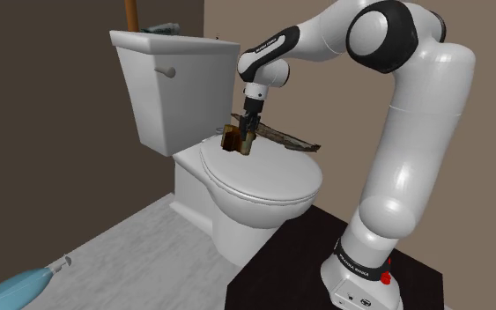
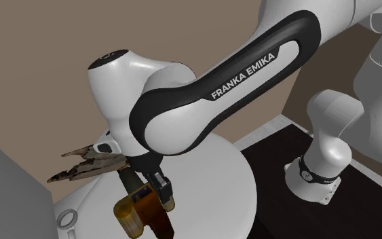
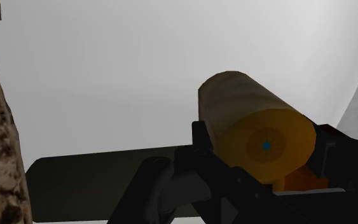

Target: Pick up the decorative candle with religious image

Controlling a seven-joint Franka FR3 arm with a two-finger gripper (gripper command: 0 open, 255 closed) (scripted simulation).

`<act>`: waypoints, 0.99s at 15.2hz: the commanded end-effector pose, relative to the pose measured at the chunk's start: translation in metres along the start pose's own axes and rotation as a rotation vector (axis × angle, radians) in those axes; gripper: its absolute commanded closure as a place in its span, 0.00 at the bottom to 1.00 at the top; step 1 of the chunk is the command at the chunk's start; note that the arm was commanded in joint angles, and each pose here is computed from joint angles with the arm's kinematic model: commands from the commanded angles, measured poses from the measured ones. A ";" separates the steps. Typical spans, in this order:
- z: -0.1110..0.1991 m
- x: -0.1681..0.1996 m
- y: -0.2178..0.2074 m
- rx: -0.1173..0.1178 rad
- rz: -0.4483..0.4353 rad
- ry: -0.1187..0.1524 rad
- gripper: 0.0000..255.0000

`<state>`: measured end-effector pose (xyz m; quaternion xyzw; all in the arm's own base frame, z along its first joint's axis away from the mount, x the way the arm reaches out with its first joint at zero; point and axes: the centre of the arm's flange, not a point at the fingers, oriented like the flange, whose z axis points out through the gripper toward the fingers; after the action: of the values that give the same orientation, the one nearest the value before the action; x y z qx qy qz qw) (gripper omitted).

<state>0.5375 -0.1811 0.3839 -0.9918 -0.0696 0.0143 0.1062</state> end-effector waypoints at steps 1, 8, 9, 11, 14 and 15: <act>-0.004 0.000 -0.001 0.000 0.000 -0.001 1.00; -0.041 -0.001 -0.009 0.000 0.000 -0.001 1.00; -0.046 -0.001 -0.010 0.000 0.000 -0.001 1.00; -0.056 -0.001 -0.012 0.000 0.000 -0.001 1.00; -0.071 -0.001 -0.016 0.000 0.000 -0.001 1.00; -0.077 -0.001 -0.017 0.000 0.000 -0.001 1.00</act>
<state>0.5379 -0.1812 0.4547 -0.9917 -0.0696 0.0156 0.1067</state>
